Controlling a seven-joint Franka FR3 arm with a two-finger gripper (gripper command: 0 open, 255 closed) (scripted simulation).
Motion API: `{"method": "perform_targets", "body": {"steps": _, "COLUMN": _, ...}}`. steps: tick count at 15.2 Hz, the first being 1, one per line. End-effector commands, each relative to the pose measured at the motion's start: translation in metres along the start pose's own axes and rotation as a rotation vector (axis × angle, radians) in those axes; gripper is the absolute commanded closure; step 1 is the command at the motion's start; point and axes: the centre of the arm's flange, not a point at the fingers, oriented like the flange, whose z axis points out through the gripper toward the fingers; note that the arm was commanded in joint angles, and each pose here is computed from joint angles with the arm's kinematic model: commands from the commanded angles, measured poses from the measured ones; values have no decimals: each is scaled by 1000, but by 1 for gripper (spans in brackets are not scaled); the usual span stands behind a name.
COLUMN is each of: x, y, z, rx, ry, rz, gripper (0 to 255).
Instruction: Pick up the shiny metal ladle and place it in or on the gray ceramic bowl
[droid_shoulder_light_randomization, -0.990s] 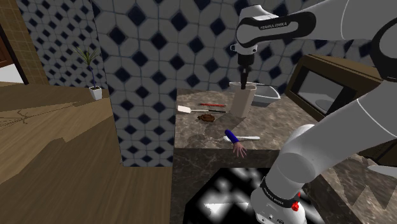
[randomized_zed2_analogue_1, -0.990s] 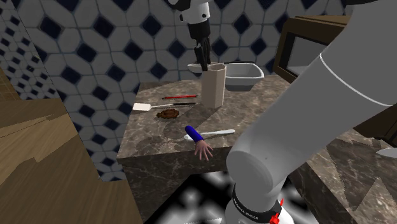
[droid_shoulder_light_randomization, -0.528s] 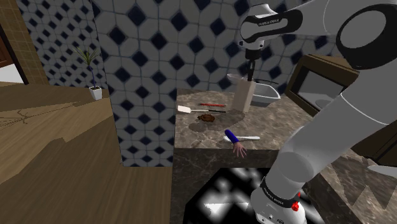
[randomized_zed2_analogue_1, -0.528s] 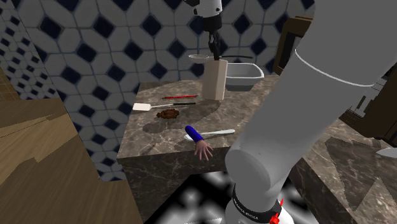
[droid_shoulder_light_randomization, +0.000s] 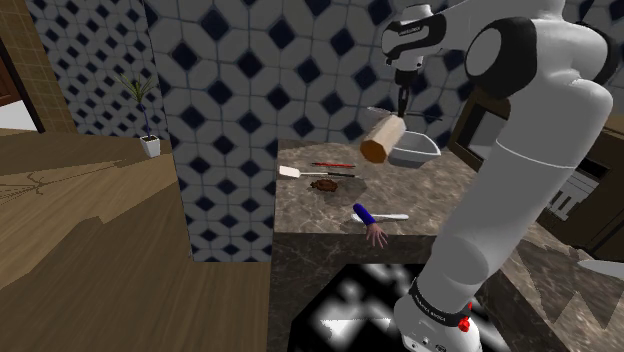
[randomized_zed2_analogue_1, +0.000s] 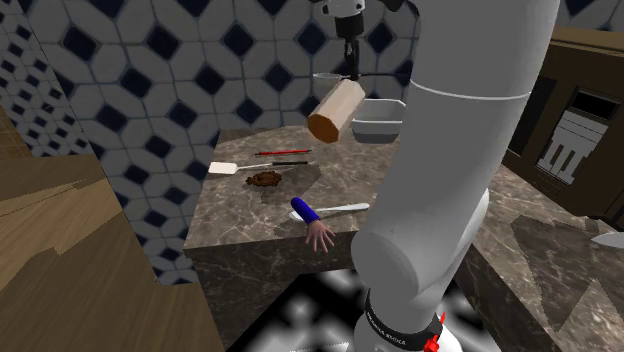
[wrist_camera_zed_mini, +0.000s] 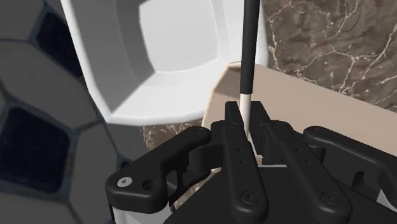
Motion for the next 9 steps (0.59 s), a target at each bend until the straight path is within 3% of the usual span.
{"method": "perform_targets", "body": {"steps": 1, "x": -9, "y": 24, "z": 17, "rx": 21, "ry": -14, "rz": -4, "gripper": 255}}
{"method": "perform_targets", "body": {"steps": 4, "x": -20, "y": 62, "z": 20, "rx": 21, "ry": -14, "rz": -4, "gripper": 255}}
{"method": "perform_targets", "body": {"steps": 9, "x": -17, "y": 63, "z": 41, "rx": 21, "ry": -14, "rz": -4, "gripper": 255}}
